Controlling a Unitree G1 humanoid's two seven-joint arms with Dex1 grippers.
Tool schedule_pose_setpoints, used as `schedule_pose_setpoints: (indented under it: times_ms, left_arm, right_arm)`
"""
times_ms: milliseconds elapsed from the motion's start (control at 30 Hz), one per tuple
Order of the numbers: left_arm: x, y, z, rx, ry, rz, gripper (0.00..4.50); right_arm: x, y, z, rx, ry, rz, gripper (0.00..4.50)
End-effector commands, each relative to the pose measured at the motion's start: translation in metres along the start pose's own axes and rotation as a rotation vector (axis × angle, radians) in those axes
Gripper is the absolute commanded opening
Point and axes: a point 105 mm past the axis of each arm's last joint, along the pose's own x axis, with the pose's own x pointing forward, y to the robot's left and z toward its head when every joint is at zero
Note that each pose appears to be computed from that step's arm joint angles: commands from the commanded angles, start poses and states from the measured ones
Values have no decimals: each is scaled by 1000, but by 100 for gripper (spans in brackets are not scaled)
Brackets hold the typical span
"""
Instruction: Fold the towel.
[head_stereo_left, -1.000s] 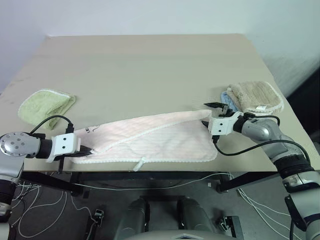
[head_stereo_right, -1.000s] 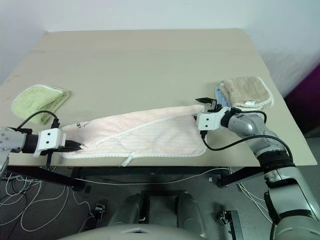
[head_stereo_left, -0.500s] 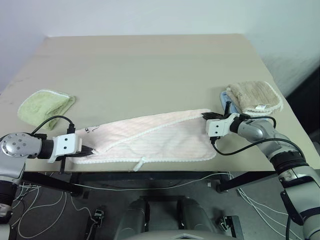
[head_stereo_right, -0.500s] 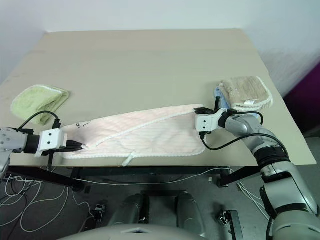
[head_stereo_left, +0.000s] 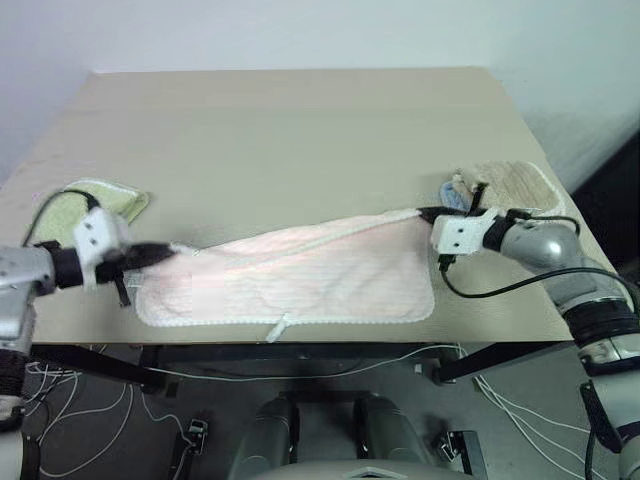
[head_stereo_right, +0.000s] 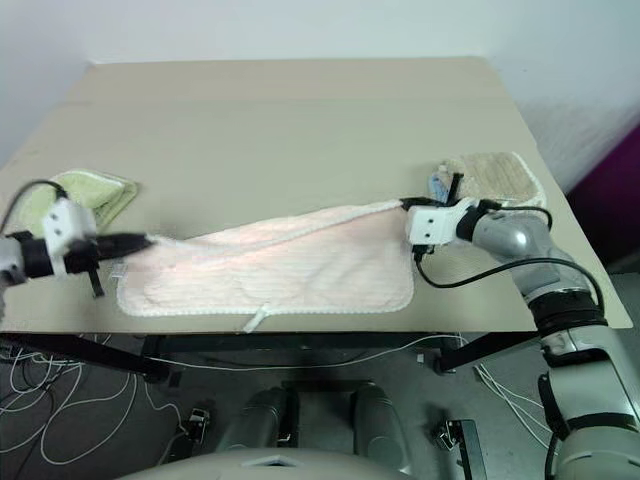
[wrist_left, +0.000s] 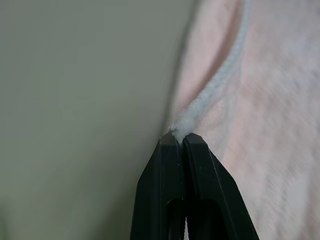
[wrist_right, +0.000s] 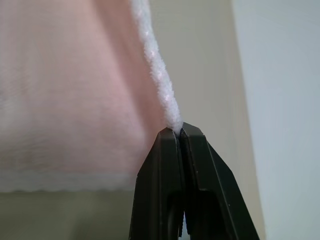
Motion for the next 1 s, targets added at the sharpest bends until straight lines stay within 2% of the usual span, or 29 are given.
schedule_pose_setpoints:
  times_ms: [33,267,500,633,700,800,1000]
  left_arm:
    - [-12,25,26,3,-99,138,0]
    - [-10,68,51,9,-205,362,0]
    - [-10,107,93,10,-352,532,0]
    - [-18,110,101,43,-362,532,0]
    - [-23,103,95,42,-346,495,0]
    - [-32,78,71,-2,-282,360,0]
    - [-52,17,10,-111,-10,121,0]
  right_arm:
    - [-14,-43,12,16,-34,-89,4]
    - [-18,-97,11,25,-23,-184,4]
    - [-21,-145,18,-11,-18,-283,4]
    - [-36,-158,26,-1,-63,-303,4]
    - [-42,-154,28,16,-86,-283,4]
    - [-52,-130,28,91,-115,-191,4]
    - [-69,-27,37,340,-126,224,4]
